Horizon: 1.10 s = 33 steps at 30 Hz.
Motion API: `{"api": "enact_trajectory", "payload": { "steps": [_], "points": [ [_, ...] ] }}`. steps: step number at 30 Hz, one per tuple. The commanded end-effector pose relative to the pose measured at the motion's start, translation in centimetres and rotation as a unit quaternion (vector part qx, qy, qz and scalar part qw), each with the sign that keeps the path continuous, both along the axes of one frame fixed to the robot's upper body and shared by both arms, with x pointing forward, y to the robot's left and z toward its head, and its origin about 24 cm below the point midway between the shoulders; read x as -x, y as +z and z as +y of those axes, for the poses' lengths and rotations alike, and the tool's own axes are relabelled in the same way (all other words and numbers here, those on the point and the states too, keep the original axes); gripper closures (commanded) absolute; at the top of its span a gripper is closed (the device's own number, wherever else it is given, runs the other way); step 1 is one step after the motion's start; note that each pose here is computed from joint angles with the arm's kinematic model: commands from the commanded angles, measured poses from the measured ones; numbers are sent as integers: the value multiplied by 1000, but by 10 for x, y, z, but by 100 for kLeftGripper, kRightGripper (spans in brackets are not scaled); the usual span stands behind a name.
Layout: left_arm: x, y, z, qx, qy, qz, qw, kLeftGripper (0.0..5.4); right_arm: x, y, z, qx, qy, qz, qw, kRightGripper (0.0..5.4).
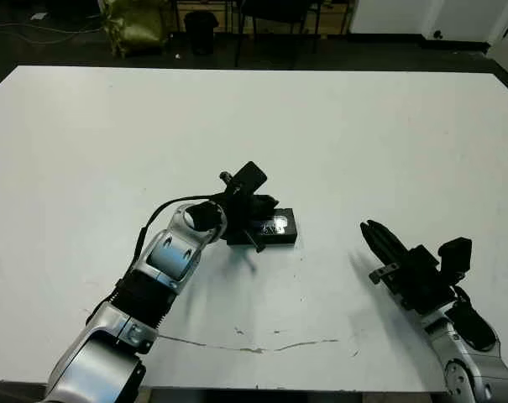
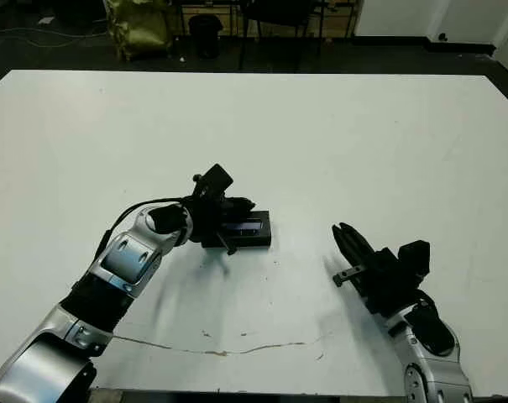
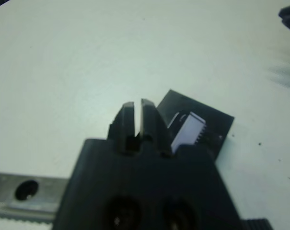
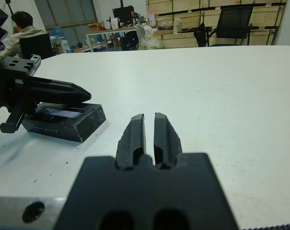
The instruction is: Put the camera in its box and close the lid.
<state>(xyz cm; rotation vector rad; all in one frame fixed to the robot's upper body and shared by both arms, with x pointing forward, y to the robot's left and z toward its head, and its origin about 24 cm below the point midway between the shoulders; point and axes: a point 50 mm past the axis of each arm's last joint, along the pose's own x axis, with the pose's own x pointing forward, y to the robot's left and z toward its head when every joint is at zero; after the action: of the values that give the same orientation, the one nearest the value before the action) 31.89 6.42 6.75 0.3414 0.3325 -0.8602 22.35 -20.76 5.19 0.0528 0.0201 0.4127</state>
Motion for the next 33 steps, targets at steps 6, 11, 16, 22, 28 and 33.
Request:
{"api": "enact_trajectory", "payload": {
  "steps": [6, 11, 16, 22, 28, 33],
  "points": [
    [24, -52, 34, -22, 44, 94, 994, 538, 2, -2, -4, 13, -8, 14, 1000, 540],
    [29, -52, 42, 13, 63, 100, 993, 538, 3, -2, -5, 12, -9, 13, 1000, 540],
    [27, -35, 53, 47, 88, 77, 992, 538, 3, -2, -5, 13, -10, 13, 1000, 540],
    [18, -9, 76, 85, 146, 49, 984, 538, 3, -2, -4, 14, -19, 22, 999, 540],
    [7, 14, 99, 114, 203, 6, 972, 538, 3, -1, -4, 12, -17, 18, 1000, 540],
    [5, 35, 114, 171, 230, -41, 957, 538, 3, 1, -5, 8, -21, 14, 1000, 540]
  ]
}}
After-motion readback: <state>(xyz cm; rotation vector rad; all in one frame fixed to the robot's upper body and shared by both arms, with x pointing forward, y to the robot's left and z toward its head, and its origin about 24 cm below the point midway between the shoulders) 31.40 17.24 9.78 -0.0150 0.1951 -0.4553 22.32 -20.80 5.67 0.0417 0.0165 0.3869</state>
